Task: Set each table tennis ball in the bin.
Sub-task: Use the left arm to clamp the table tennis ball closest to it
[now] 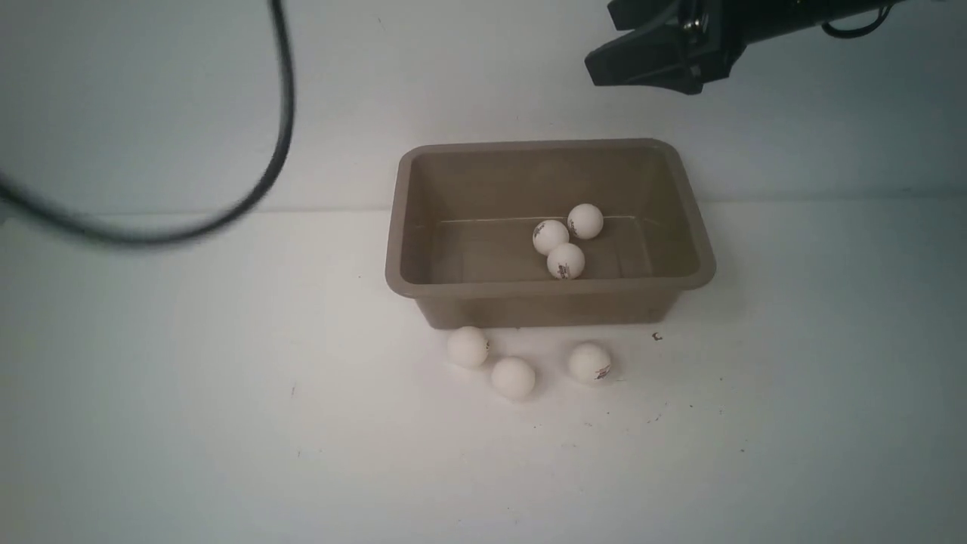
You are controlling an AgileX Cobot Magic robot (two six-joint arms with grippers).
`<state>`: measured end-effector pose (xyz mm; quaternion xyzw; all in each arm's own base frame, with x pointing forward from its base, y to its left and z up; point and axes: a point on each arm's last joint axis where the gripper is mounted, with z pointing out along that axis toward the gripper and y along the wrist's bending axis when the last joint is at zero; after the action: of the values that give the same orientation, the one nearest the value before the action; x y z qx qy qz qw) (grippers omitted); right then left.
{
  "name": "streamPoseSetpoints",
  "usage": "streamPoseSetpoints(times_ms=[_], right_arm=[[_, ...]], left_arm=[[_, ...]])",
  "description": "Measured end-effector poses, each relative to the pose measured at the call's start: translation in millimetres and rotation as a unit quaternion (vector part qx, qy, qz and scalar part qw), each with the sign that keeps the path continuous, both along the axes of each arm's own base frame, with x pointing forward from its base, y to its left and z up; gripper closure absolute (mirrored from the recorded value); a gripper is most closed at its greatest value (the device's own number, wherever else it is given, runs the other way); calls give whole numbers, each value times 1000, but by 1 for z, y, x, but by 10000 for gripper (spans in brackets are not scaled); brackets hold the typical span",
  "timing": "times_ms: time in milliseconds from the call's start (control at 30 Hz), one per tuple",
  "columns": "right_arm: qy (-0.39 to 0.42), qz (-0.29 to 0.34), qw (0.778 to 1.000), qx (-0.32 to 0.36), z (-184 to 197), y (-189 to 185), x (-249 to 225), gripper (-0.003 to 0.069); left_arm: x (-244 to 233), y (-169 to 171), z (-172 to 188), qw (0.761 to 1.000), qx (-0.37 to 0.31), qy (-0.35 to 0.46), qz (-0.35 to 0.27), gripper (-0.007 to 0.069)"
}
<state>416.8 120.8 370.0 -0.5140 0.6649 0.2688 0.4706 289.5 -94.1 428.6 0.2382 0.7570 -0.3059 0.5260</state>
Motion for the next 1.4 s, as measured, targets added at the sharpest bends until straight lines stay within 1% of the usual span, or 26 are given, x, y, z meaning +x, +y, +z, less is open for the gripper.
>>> streamPoseSetpoints(times_ms=[67,133,267,333,400,467,533,600,667,767,867,1033,1167,1267,1400], right_arm=[[0,0,1000,0,0,0,0,70],[0,0,1000,1,0,0,0,70],[0,0,1000,1,0,0,0,70],[0,0,1000,1,0,0,0,70],[0,0,1000,1,0,0,0,70],[-1,0,1000,1,1,0,0,70],[-2,1,1000,1,1,0,0,70],[-2,1,1000,-1,0,0,0,70],[-2,0,1000,-5,0,0,0,70],[-3,0,1000,-12,-1,-1,0,70],[-4,0,1000,-20,-2,-2,0,70],[-5,-1,1000,-25,-3,-2,0,70],[-5,-1,1000,-25,-3,-2,0,70],[-5,-1,1000,-25,-3,-2,0,70],[-5,-1,1000,-25,-3,-2,0,70]], left_arm=[[-10,2,-18,999,29,26,4,297],[-11,5,-45,997,44,56,18,317],[1,15,-116,990,66,88,90,359],[7,19,-141,986,71,95,118,365],[17,20,-167,983,80,101,131,368],[28,16,-188,983,88,103,120,368],[38,6,-216,984,117,105,81,368],[42,-3,-243,983,125,128,48,368],[43,-8,-260,980,124,150,32,363],[44,-12,-272,979,114,167,14,344],[43,-14,-272,980,103,168,1,322],[42,-18,-272,982,97,159,-23,235],[43,-19,-284,980,105,168,-29,156],[43,-20,-290,978,106,175,-32,138],[43,-29,-298,976,112,183,-42,135]])
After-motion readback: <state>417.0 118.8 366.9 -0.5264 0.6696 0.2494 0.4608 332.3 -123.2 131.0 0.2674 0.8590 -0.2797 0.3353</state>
